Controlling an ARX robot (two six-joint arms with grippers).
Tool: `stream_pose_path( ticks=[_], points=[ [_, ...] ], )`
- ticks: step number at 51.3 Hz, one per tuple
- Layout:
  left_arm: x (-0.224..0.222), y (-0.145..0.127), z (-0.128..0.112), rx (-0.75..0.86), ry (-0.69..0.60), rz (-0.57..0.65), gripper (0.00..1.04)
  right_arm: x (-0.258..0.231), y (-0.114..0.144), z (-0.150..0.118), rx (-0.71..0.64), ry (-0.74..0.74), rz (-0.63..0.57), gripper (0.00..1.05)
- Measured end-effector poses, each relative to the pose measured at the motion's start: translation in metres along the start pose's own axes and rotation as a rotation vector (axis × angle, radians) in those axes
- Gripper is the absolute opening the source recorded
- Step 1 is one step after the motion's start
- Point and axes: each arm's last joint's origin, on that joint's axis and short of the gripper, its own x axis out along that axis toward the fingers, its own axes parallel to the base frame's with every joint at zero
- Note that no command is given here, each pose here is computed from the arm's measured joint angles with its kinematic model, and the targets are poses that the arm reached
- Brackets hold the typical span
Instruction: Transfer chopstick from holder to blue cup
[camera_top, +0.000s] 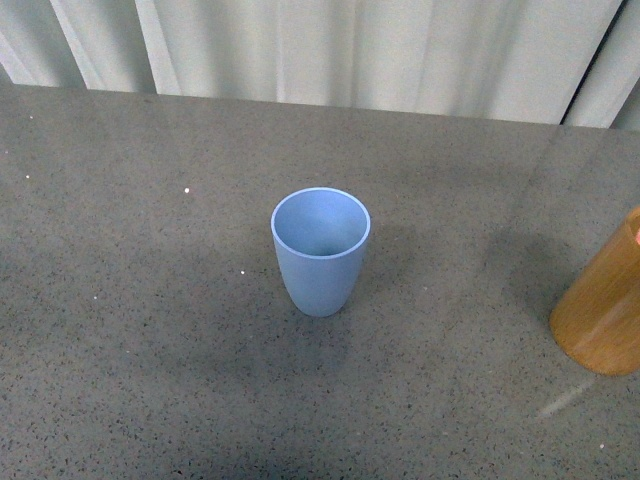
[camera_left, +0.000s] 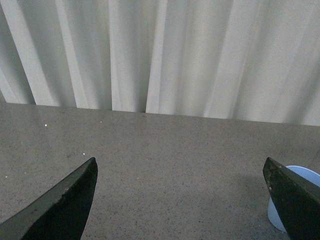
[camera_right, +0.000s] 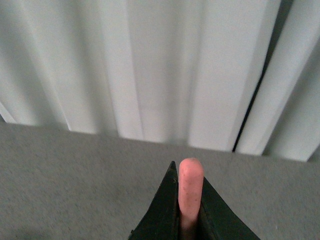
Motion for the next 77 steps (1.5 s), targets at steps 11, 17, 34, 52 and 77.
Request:
stream_pose_path(
  ticks=[11, 17, 34, 52, 77],
  points=[
    [0.0, 0.0, 0.0, 0.0, 0.0, 0.0, 0.98, -0.007, 0.043, 0.05, 0.006, -0.117, 0.112, 0.02],
    [0.0, 0.0, 0.0, 0.0, 0.0, 0.0, 0.98, -0.002, 0.075, 0.052, 0.0, -0.128, 0.193, 0.02],
    [0.0, 0.0, 0.0, 0.0, 0.0, 0.0, 0.98, 0.034, 0.145, 0.023, -0.037, -0.072, 0.334, 0.02],
    [0.0, 0.0, 0.0, 0.0, 0.0, 0.0, 0.98, 0.05, 0.175, 0.012, -0.026, -0.058, 0.396, 0.02],
    [0.0, 0.0, 0.0, 0.0, 0.0, 0.0, 0.98, 0.06, 0.184, -0.021, 0.001, -0.012, 0.427, 0.02]
  ],
)
